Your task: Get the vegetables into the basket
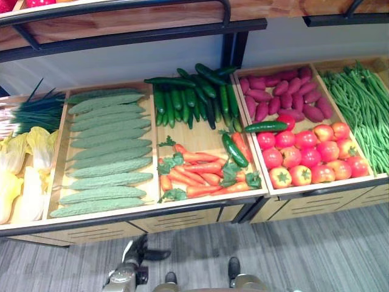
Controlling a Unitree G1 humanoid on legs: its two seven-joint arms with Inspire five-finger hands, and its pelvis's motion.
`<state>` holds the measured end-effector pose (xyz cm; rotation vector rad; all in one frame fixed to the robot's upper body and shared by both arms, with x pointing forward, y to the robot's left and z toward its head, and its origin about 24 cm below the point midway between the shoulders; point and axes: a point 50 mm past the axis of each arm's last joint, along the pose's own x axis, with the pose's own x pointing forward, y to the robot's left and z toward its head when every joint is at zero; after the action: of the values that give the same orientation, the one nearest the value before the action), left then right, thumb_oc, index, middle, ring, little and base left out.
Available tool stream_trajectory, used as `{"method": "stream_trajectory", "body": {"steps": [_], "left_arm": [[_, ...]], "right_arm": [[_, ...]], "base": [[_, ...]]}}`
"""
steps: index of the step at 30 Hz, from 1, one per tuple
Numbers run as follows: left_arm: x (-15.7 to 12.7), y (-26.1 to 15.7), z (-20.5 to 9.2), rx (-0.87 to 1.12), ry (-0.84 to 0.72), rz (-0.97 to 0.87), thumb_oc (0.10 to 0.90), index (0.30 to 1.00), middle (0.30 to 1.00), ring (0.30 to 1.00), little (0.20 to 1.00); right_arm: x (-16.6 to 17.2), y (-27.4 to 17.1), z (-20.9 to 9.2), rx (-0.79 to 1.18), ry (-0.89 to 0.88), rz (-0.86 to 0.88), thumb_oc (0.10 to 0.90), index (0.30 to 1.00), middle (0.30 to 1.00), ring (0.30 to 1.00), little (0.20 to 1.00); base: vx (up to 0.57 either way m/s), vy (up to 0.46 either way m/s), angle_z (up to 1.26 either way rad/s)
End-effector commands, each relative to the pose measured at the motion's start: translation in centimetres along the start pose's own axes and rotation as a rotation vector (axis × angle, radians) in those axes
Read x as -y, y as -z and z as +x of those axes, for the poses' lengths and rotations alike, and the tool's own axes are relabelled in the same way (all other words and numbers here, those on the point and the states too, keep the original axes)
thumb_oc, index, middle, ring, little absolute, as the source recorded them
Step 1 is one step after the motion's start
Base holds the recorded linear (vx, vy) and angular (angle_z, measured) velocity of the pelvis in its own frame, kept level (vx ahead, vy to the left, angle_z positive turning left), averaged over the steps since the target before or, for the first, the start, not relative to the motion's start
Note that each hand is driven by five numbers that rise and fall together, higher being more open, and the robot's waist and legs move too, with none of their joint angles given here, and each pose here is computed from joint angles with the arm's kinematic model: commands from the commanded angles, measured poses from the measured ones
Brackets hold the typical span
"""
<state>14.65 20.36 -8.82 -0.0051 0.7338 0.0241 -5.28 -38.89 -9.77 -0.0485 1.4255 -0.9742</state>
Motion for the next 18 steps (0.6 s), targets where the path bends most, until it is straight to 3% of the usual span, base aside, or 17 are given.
{"method": "stream_trajectory", "body": {"steps": [1,18], "left_arm": [[-2.6,-5.8,0.0,0.261,-0.018,0.042,0.9,1.0,1.0,1.0,1.0],[-1.3,-13.8,-9.0,0.709,0.179,0.017,0.9,1.0,1.0,1.0,1.0]], "right_arm": [[5.0,2.9,-0.4,-0.104,0.15,-0.052,0.4,0.3,0.3,0.3,0.3],[3.7,5.7,-0.4,-0.135,0.081,-0.12,0.4,0.3,0.3,0.3,0.3]], "base": [[0.03,0.009,0.04],[0.01,0.009,0.04]]}}
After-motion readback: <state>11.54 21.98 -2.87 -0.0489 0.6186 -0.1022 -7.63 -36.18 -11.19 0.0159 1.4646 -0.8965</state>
